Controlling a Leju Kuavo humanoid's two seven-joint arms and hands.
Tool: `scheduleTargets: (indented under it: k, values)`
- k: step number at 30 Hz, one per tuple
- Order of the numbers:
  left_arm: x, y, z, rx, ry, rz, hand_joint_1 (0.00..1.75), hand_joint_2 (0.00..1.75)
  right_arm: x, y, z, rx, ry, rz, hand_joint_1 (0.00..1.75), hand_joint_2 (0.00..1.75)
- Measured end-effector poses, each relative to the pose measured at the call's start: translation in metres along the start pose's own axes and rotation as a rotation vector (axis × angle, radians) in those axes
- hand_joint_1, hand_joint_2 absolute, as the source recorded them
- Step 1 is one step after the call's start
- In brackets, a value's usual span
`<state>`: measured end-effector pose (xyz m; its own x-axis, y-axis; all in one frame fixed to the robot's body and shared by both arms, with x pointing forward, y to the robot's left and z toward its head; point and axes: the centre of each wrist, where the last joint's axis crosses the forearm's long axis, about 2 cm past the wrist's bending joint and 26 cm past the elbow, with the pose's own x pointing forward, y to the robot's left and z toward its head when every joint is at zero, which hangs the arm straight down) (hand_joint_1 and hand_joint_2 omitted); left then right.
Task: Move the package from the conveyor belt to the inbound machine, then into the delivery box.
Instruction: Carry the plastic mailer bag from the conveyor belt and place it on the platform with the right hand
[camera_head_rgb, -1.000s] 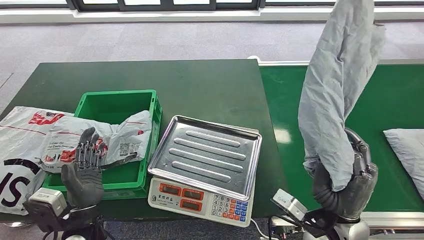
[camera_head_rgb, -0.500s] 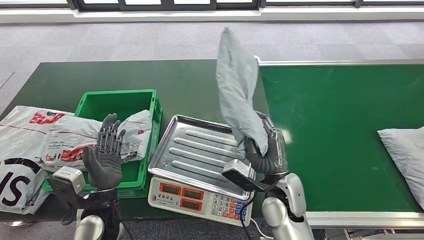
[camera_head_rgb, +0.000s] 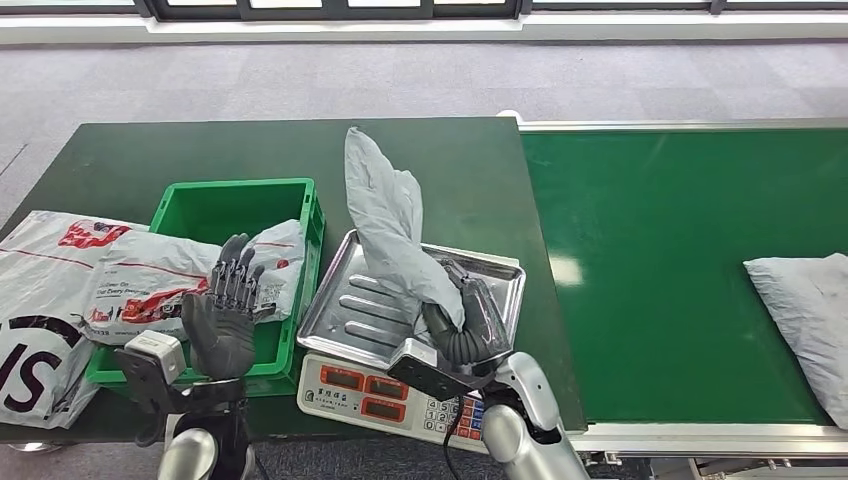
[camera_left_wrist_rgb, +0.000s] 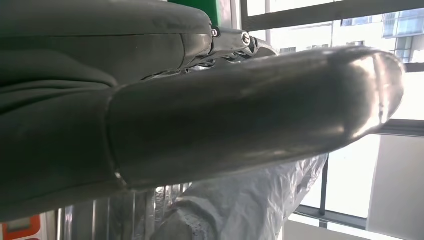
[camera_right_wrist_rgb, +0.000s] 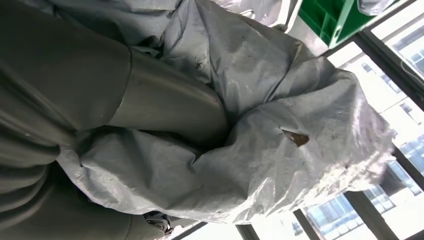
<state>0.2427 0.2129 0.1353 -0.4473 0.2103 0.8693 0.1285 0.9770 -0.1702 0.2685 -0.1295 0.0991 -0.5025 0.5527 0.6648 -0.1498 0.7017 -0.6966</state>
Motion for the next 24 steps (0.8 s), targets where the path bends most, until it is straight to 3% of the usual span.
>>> scheduleTargets:
  k: [1, 12, 24]
  values:
    - [-0.001, 0.0, 0.0, -0.002, 0.003, 0.0, 0.0, 0.0, 0.0, 0.001, 0.0, 0.003, 0.011, 0.001, 0.0, 1.75]
    - [-0.003, -0.002, 0.002, -0.014, 0.014, -0.004, 0.0, 0.0, -0.003, 0.0, 0.008, -0.009, 0.068, 0.028, 0.0, 1.75]
    - [-0.002, -0.002, 0.001, -0.015, 0.022, -0.02, 0.0, 0.0, 0.01, -0.015, 0.018, -0.088, 0.067, 0.07, 0.0, 1.75]
